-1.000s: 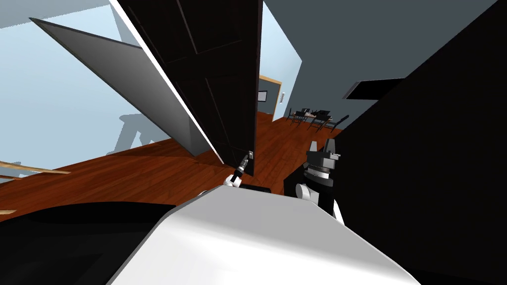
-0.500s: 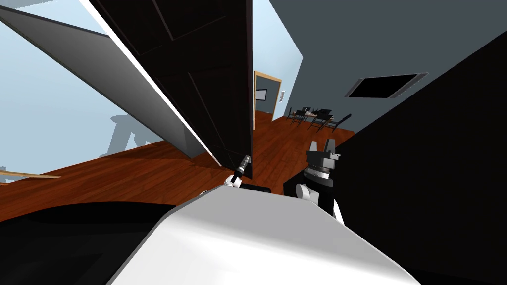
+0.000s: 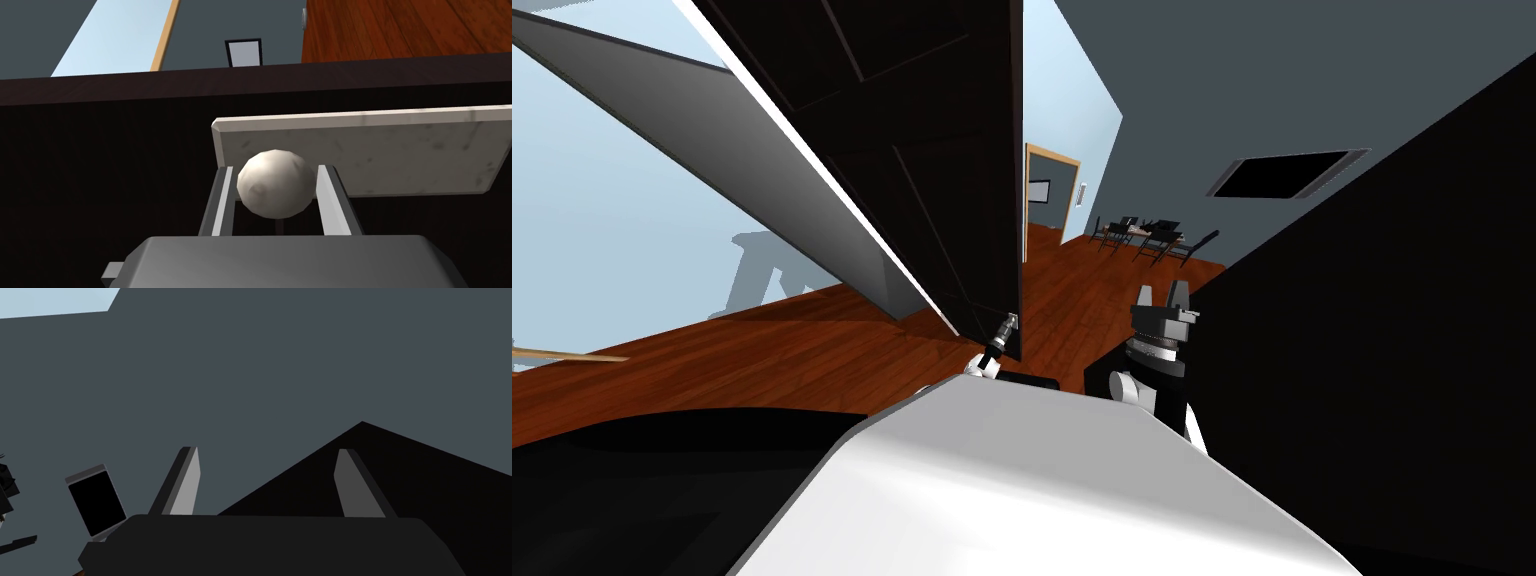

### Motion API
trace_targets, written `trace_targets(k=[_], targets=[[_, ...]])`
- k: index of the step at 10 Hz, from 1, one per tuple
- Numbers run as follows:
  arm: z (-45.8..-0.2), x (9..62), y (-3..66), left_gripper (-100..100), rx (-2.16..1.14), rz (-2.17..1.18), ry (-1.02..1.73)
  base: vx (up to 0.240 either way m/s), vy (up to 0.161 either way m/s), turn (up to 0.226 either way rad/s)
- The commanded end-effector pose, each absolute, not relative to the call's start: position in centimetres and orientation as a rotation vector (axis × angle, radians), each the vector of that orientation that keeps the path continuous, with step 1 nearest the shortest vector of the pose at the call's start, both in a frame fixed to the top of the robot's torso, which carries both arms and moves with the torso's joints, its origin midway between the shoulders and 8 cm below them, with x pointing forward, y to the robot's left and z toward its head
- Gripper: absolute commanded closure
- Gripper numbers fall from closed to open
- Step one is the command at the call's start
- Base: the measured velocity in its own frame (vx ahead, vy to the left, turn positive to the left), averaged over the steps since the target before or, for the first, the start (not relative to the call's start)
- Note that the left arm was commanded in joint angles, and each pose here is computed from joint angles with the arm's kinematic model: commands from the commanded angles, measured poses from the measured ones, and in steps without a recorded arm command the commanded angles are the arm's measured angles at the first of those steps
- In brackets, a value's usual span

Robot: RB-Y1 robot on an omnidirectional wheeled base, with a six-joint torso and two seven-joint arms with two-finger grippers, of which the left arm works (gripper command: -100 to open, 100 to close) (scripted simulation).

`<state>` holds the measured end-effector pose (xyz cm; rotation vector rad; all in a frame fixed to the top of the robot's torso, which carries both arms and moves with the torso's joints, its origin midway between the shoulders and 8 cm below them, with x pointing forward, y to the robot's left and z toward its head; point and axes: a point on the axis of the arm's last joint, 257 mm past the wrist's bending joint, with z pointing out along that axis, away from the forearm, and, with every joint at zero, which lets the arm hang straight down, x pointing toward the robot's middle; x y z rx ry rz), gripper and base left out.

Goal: Push the door open

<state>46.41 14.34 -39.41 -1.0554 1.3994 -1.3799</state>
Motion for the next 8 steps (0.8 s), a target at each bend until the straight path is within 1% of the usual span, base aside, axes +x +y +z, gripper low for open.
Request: trace_targets(k=[1,3,6,7,8], targets=[[-39.3,46.5,14.4,100,-1.054,-1.382,1.395,0.0,0.0,0.0],[-39.5,46.7,15.9,100,-1.054,-1.348,1.393,0.132,-0.031,0.078],[-39.4,47.0,17.5,100,-1.055,-1.314,1.381,0.206,-0.049,0.075],[-39.4,47.0,17.5,100,-1.055,-1.314,1.381,0.121,-0.016,0.063],[-39.4,47.2,18.4,100,-1.057,-1.292,1.371,0.168,-0.005,0.179]])
